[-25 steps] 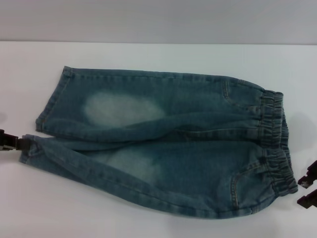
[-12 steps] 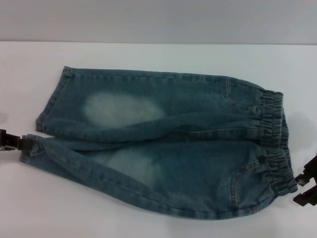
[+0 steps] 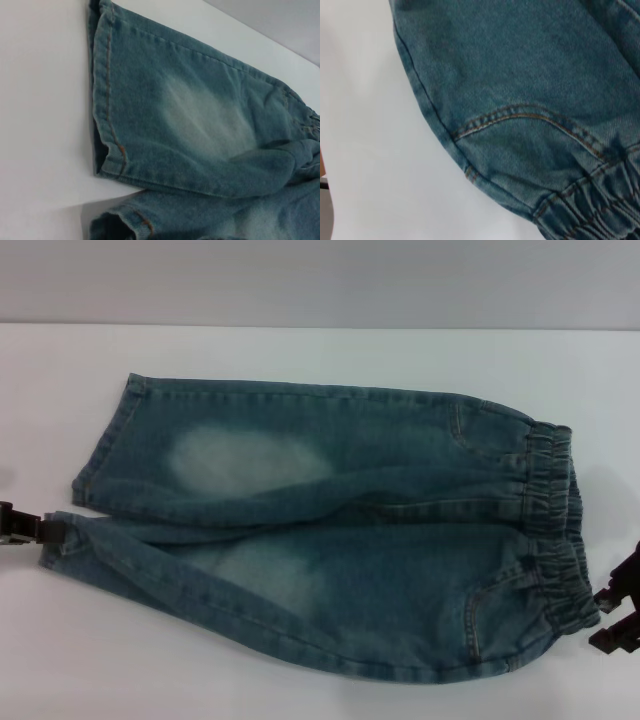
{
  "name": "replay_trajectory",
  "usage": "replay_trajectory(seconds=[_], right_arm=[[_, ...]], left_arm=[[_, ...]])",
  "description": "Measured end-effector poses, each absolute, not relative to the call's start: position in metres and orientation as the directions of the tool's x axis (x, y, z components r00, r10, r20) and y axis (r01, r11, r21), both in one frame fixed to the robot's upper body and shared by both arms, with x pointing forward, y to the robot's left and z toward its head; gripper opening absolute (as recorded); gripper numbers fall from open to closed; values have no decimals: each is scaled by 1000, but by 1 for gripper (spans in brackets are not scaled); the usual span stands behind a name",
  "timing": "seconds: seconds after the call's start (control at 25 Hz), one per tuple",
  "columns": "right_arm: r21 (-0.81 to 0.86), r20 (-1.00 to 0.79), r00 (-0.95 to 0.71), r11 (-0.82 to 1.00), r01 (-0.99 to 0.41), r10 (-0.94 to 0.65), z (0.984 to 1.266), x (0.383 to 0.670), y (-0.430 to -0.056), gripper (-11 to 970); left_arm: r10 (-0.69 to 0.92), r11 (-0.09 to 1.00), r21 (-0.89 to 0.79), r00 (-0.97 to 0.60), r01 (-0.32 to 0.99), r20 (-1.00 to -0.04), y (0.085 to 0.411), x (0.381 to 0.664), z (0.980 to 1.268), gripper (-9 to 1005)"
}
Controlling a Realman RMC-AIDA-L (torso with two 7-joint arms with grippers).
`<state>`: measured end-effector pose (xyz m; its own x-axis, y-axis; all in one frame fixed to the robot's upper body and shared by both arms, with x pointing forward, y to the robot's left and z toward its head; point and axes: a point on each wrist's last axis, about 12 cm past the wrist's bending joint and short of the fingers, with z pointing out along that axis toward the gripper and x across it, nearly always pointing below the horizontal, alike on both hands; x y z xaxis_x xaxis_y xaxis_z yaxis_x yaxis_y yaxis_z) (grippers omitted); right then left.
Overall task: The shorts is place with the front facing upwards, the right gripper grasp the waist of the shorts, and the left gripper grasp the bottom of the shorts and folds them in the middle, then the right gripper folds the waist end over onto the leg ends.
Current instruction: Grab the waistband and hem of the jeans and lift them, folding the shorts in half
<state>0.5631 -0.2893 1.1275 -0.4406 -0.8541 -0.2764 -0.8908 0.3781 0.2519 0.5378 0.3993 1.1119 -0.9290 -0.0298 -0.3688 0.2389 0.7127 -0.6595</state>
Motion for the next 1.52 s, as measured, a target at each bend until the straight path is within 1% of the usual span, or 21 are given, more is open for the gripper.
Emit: replay_trajectory(seconds=[0.48, 0.68, 0.92, 1.08, 1.32, 1.44, 1.52], right_arm=[[255, -333, -413, 341, -905, -847, 1126, 562, -283, 504], [250, -331, -396, 326, -912, -856, 1127, 561, -284, 467], [238, -328, -398, 333, -912, -857, 1128, 563, -288, 244], [235, -334, -390, 325, -916, -858, 1128, 562, -290, 24], [232, -356, -400, 335, -913, -845, 1127, 559, -295, 12], [216, -432, -416, 356, -909, -800, 1130, 557, -301, 5], [206, -525, -443, 397, -894, -726, 1136, 557, -308, 1]], left_arm=[[-30, 712, -660, -929, 239, -368, 399, 538, 1112, 17], [-30, 712, -661, -929, 239, -369, 399, 538, 1111, 18], [-36, 714, -659, -928, 236, -372, 400, 537, 1111, 19], [-38, 715, -658, -927, 236, -374, 400, 538, 1111, 20], [-63, 710, -664, -919, 234, -390, 401, 540, 1114, 22], [-99, 704, -674, -908, 224, -406, 404, 542, 1117, 22], [-128, 703, -678, -899, 216, -419, 407, 543, 1119, 23]])
